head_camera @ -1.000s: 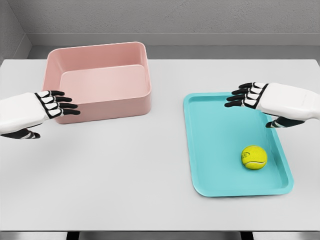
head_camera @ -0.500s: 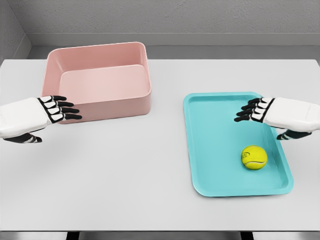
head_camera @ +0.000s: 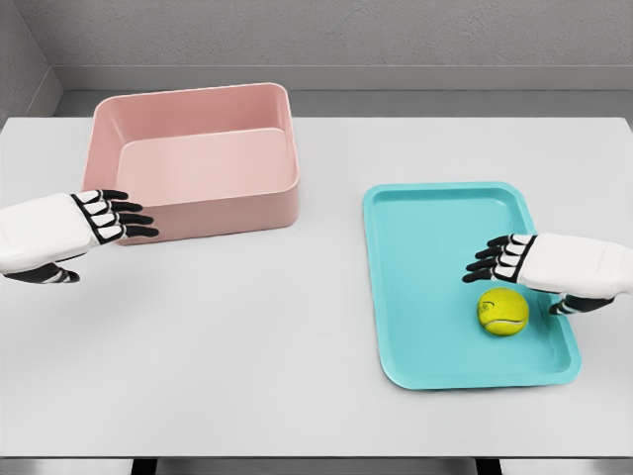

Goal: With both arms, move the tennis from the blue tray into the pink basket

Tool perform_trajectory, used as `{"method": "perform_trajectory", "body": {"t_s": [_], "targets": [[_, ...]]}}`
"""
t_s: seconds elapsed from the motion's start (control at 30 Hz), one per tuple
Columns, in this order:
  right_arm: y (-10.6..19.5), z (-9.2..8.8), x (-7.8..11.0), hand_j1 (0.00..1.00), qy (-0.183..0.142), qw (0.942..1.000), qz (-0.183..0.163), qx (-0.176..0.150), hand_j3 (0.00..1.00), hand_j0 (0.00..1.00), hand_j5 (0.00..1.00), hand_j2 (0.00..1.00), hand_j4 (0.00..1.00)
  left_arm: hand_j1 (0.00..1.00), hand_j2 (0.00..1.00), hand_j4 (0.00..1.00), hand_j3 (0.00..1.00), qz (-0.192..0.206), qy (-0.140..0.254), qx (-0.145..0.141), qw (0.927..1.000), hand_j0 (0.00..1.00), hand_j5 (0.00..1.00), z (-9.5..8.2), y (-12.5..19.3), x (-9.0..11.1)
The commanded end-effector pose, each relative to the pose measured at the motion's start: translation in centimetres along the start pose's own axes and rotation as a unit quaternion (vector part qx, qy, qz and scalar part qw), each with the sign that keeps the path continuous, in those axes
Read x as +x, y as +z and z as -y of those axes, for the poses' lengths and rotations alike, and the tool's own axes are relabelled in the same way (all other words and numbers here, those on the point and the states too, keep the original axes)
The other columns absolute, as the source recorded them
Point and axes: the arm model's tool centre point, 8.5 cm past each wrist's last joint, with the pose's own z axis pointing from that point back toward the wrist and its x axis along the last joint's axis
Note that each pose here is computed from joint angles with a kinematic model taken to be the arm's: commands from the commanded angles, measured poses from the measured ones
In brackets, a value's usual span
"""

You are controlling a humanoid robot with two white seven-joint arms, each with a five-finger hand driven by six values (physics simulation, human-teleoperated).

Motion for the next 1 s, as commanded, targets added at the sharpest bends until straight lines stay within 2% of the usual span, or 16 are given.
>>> {"method": "perform_trajectory", "body": {"t_s": [0.0,0.37,0.9,0.97], "targets": [[-0.3,-0.1,0.1,1.00,-0.003,1.0000,0.003,-0.002,1.00,1.00,1.00,1.00,1.00,1.00,1.00,1.00,1.00,-0.001,0.002,0.000,1.0000,1.00,1.00,-0.1,0.1,-0.1],[-2.8,-0.9,1.0,1.00,0.002,0.9996,0.027,-0.006,1.00,1.00,1.00,1.00,1.00,1.00,1.00,1.00,1.00,-0.001,0.001,0.000,1.0000,1.00,1.00,-0.1,0.1,0.0],[-2.7,-1.8,0.9,1.00,0.007,0.9997,0.022,0.009,1.00,1.00,1.00,1.00,1.00,1.00,1.00,1.00,1.00,0.001,0.004,0.001,1.0000,1.00,1.00,0.0,0.0,0.0],[-2.6,-1.8,0.8,0.96,0.010,0.9997,0.020,0.010,0.96,0.96,0.96,0.96,0.96,1.00,1.00,1.00,1.00,0.000,0.003,0.001,1.0000,1.00,1.00,0.0,0.0,0.0]]}}
